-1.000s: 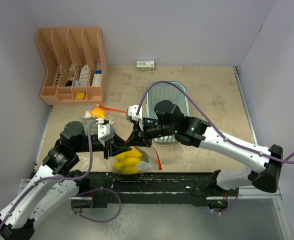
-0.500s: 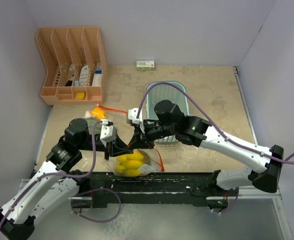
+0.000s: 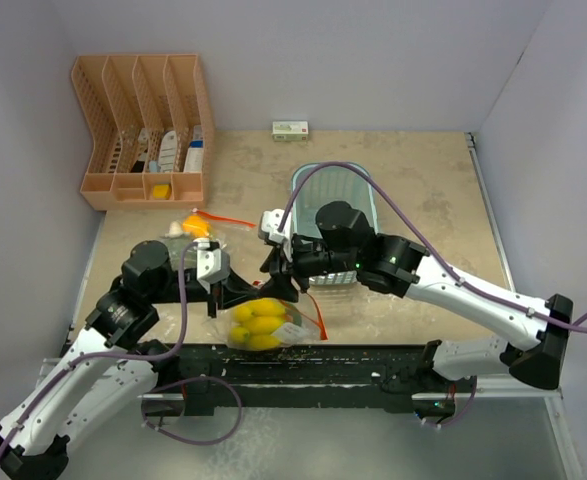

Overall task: Place the food in the zip-top bag and seal the zipper
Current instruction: Zip the zipper food storage bag at the center of the board.

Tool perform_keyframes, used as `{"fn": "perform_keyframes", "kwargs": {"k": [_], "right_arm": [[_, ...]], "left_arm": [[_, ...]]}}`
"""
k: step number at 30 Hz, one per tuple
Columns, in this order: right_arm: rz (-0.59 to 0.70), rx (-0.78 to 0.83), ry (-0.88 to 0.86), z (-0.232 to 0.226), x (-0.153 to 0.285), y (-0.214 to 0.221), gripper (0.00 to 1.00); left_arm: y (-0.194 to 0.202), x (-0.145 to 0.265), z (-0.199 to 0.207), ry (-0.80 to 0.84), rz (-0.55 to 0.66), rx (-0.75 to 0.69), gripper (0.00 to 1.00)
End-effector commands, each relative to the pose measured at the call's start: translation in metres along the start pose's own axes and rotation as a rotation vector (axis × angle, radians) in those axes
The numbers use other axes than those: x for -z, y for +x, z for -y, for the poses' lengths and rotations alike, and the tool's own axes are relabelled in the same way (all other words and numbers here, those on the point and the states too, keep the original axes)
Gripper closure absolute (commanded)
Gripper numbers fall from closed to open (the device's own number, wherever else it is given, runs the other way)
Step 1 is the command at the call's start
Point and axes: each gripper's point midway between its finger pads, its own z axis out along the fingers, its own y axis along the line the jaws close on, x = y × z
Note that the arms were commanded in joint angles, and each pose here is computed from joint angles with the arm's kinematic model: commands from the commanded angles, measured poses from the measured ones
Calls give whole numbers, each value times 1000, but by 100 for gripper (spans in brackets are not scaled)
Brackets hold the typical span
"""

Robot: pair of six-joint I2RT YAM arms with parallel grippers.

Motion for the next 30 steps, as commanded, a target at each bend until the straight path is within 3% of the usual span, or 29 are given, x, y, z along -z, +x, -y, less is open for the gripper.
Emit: {"fn": "perform_keyframes", "kwargs": {"k": [1,8,20,26,30], "right_arm": [[113,18,-4,-11,19,-31,44],[234,57,-33,-27,44,-66,38],[108,-38,82,3,19,-37,43],[97,-38,72,4,15,-34,55],[96,-41,64,4,13,-33,77]], "left_arm": [[-24,0,-7,-32,57,-72,100],[-25,1,-7,-32,61,-78,100],[-26,2,-6,-40,66,-77,100],[-26,2,-7,-45,66,-82,100],[-26,2,-7,-44,64,-80,100]]}}
